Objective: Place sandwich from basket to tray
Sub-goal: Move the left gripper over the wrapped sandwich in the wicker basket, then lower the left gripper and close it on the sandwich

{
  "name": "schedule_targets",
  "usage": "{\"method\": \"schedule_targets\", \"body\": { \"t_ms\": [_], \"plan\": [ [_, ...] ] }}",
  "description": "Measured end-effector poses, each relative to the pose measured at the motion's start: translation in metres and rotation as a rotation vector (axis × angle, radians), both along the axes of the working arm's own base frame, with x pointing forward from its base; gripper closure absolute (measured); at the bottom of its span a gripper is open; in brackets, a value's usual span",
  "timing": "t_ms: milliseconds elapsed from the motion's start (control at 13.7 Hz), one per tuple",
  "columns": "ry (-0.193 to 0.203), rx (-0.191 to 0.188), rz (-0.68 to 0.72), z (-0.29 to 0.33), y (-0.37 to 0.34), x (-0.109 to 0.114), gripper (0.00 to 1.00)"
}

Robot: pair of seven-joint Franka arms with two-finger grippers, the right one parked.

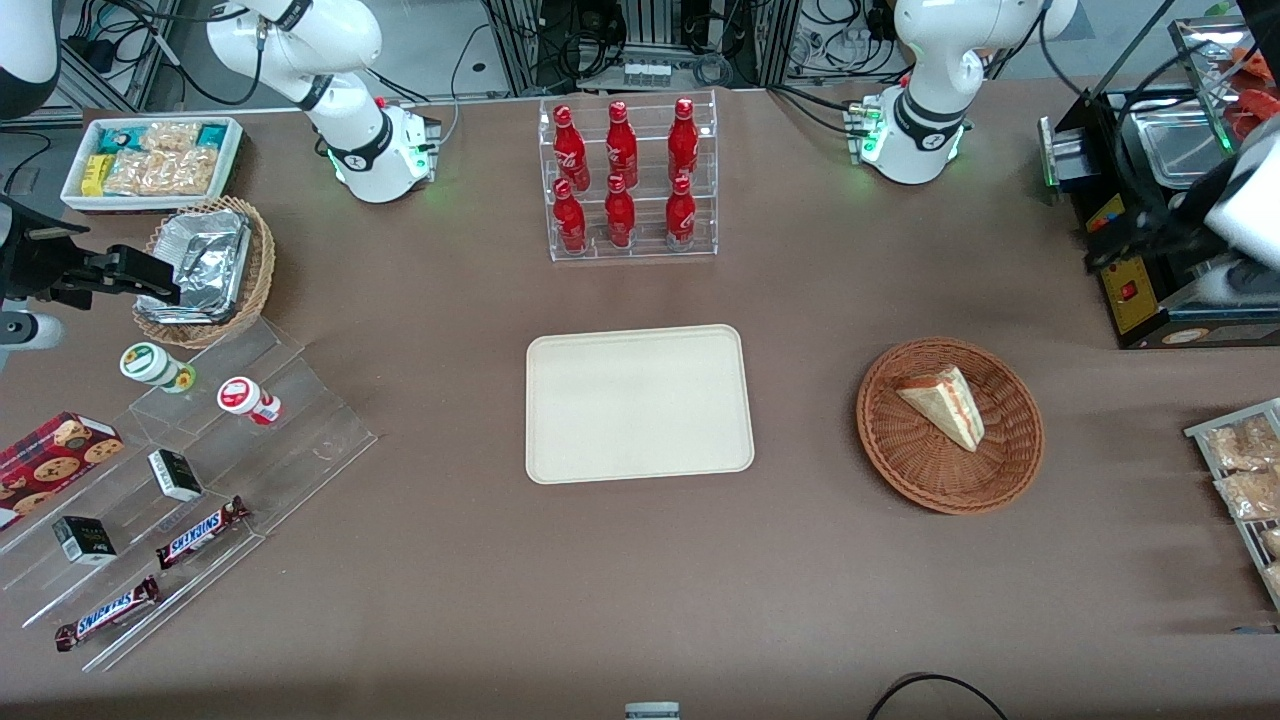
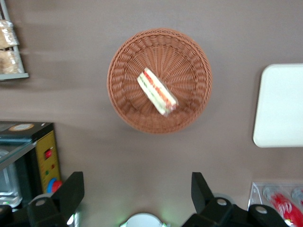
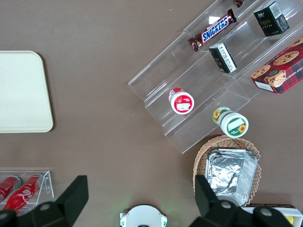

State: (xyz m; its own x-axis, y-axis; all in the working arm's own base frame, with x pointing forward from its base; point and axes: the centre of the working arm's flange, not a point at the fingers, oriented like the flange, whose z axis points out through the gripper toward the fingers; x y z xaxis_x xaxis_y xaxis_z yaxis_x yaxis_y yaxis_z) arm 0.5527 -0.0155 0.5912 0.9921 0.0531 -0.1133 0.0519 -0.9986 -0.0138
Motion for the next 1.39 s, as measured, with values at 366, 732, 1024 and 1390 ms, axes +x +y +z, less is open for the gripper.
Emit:
{"method": "schedule_targets", "body": {
  "t_ms": [366,732,1024,1390],
  "plan": [
    [-0.075,0.021,0.290,-0.114,-0.015,0.008,0.00],
    [-0.177,0.007,0.659,-0.194,-0.022,-0.017,0.00],
    [-0.146,0.019,0.706,-0.242,-0.043,-0.032,0.00],
    [-0.082,0.046,0.699,-0.285,-0.049,-0.033,0.00]
  ]
}}
